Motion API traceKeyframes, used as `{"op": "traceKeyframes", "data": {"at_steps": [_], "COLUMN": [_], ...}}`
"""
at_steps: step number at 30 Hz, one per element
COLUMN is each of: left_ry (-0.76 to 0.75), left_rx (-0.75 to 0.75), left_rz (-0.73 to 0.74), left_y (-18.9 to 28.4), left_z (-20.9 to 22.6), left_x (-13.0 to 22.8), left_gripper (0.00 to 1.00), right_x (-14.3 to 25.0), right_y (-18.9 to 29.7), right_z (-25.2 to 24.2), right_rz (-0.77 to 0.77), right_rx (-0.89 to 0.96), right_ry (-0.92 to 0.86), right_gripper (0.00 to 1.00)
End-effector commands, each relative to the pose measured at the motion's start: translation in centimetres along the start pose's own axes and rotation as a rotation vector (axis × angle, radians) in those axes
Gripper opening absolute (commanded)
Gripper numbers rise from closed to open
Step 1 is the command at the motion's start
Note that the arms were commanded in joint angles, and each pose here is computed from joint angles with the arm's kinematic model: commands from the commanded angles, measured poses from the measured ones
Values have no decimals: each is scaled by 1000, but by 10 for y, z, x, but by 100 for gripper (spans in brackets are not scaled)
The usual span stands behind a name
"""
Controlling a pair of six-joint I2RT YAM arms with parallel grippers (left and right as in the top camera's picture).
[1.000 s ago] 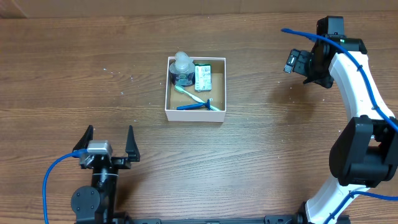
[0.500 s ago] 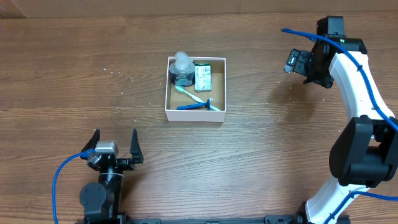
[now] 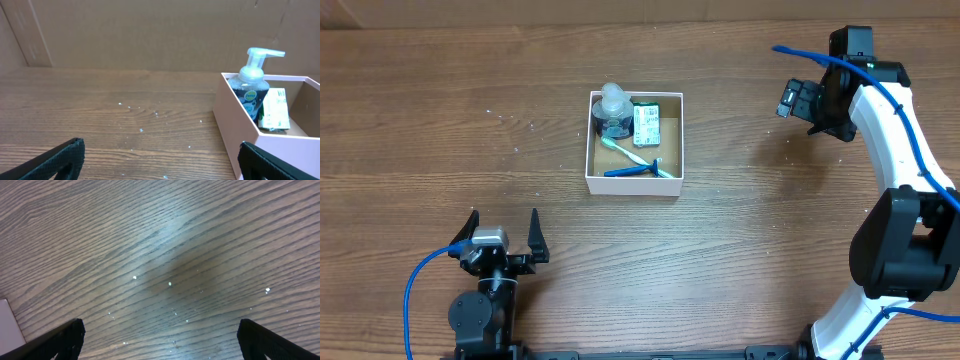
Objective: Pack container
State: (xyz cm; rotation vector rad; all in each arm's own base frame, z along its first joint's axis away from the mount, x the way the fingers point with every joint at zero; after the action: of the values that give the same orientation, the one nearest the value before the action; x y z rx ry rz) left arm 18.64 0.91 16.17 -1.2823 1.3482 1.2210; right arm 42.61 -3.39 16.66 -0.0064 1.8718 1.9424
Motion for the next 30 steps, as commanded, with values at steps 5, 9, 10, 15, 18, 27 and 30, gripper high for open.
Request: {"op": "traceKeyframes", "data": {"at_steps": [5,9,10,15,18,27,30], "left_ry": [20,20,20,20,20,20,20], "left_rx": [-10,-10,-10,-10,-10,-10,-10], "left_rz": [-8,-7,-8,-8,-8,-8,-8], "left_y": [0,0,0,0,0,0,0], "left_z": [1,1,1,1,1,1,1], "left_x": [0,0,0,0,0,0,0], "left_gripper": [100,100,100,100,100,100,100], "right_x": [-7,-7,-7,-10,-8,36,64], "right_y": [16,16,16,66,115,267,303], "right_z": [3,3,3,10,10,0,-7], "right_rz": [-50,-50,-52,-167,-282,-655,-753], "right_rx": [-7,-7,-8,-40,-69,-159,-184], "right_ry": [8,8,8,21,23,25,25], "right_gripper": [100,100,100,100,100,100,100]}}
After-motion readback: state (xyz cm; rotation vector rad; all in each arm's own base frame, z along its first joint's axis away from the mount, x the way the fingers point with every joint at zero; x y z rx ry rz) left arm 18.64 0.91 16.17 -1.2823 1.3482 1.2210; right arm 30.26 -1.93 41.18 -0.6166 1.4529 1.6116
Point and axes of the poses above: each gripper's point midway between its finger pads, its own y axis back along the fingers, its own z axis along the line the jaws close on, x = y × z, the point moved 6 cm from there along y, back along the fingers, and after that the axes turned 5 degrees about y, right-handed, at the moved point
